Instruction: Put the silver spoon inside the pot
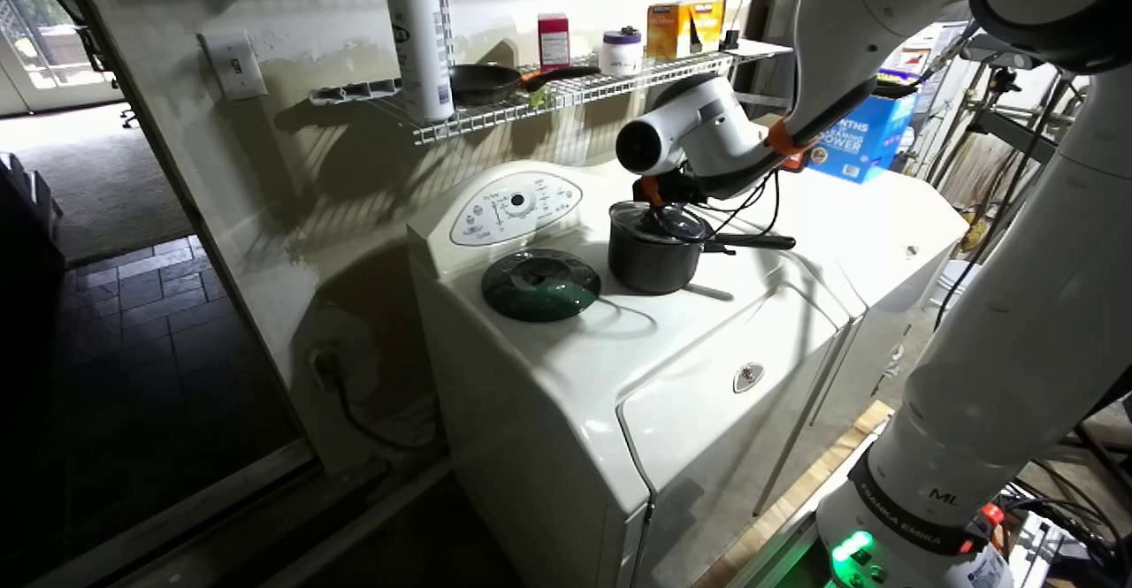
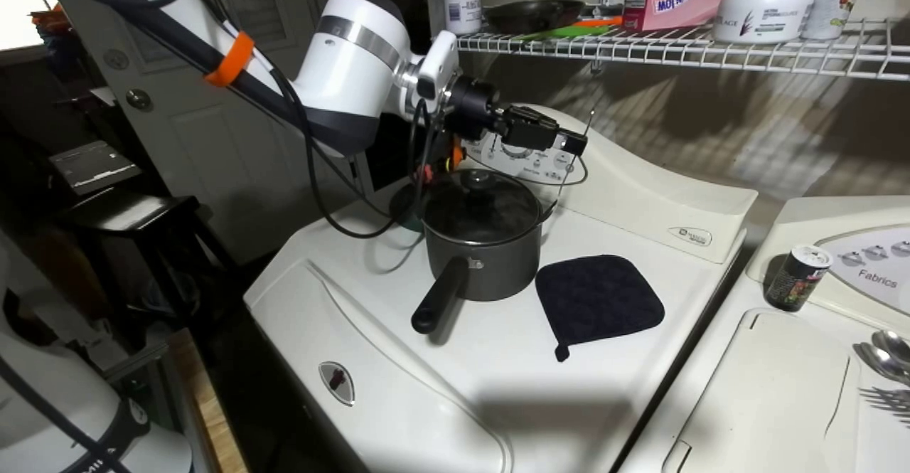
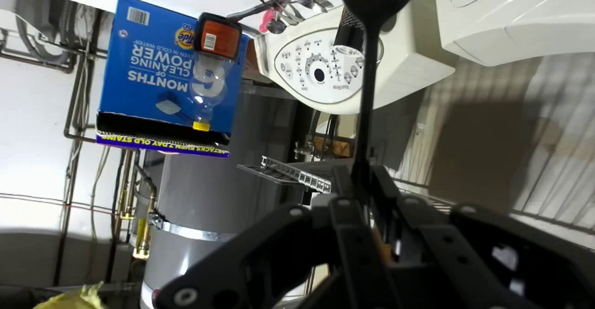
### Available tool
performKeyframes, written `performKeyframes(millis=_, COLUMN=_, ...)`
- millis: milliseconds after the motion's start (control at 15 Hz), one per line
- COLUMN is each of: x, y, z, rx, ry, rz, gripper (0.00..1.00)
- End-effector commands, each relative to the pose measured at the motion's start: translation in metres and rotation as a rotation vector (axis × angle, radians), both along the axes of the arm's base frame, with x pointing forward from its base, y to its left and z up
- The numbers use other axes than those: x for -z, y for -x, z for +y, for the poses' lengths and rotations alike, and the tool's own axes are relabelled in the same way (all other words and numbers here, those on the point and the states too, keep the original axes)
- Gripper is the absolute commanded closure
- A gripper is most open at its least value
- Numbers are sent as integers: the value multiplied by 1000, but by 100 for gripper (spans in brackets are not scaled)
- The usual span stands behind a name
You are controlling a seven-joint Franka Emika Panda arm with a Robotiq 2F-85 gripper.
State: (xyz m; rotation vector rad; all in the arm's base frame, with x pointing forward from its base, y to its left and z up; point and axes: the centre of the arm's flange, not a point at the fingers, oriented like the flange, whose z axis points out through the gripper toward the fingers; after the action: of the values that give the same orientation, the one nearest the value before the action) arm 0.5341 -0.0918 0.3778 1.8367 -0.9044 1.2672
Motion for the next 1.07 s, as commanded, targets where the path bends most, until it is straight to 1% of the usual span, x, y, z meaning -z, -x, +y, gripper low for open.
performKeyframes(millis=0, x=11, y=12, z=6, rx=-10, ry=40, rz=-36, gripper=96)
performKeyframes(millis=600, x=20, y=16, z=20, rx=-9, ry=117, rz=-69, gripper=96)
performKeyframes(millis=1000, x=19, y=9, z=18, rx=18, ry=119, rz=-66, gripper=96)
